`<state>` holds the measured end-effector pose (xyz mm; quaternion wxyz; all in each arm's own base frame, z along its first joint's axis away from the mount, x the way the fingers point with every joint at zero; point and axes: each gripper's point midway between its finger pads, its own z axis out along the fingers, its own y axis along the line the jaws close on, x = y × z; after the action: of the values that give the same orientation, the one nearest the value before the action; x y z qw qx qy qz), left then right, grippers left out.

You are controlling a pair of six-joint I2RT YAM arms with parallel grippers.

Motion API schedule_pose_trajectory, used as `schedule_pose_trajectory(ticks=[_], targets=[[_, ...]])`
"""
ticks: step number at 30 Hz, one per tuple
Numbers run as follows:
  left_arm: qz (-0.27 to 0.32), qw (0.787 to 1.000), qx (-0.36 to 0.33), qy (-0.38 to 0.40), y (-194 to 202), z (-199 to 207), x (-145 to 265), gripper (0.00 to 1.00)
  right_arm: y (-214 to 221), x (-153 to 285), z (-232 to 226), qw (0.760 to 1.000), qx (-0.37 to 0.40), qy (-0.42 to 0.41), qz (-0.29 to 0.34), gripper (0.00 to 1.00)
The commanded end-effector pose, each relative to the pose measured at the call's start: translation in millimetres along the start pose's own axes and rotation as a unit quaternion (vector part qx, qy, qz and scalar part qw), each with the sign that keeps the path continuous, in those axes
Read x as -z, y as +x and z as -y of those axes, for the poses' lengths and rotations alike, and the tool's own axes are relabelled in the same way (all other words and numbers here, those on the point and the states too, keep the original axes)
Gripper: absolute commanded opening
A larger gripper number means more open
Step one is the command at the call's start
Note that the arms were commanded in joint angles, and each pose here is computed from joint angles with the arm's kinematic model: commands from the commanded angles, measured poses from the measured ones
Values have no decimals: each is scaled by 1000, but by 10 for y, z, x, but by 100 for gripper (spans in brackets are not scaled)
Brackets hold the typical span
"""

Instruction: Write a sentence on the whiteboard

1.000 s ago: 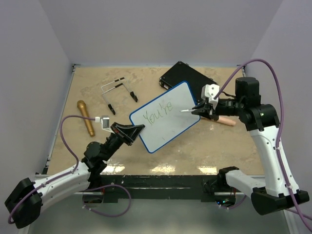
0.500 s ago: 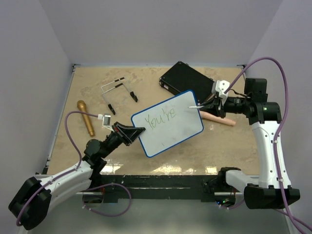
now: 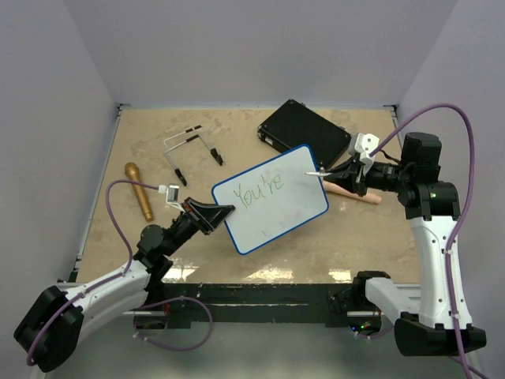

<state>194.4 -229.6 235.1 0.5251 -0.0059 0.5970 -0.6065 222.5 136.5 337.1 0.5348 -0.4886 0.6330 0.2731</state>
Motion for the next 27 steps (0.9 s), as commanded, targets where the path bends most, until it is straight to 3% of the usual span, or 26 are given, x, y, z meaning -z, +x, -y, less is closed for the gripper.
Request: schedule_pose_trajectory(ticks=[1,14,23,27], targets=[[82,993,5,87,-462,499,-184,0,-69,-44,29,1000,3,5,1,0],[137,988,3,66,-588,671,-690,0,-86,-510,-477,996,43,-80,-20,0],[192,980,24,41,-693,695,-983,0,-220,-712,-533,995,63,-74,-24,0],[207,977,29,37,-742,736,-1051,0,-85,-834,-532,994,59,-75,-50,0]])
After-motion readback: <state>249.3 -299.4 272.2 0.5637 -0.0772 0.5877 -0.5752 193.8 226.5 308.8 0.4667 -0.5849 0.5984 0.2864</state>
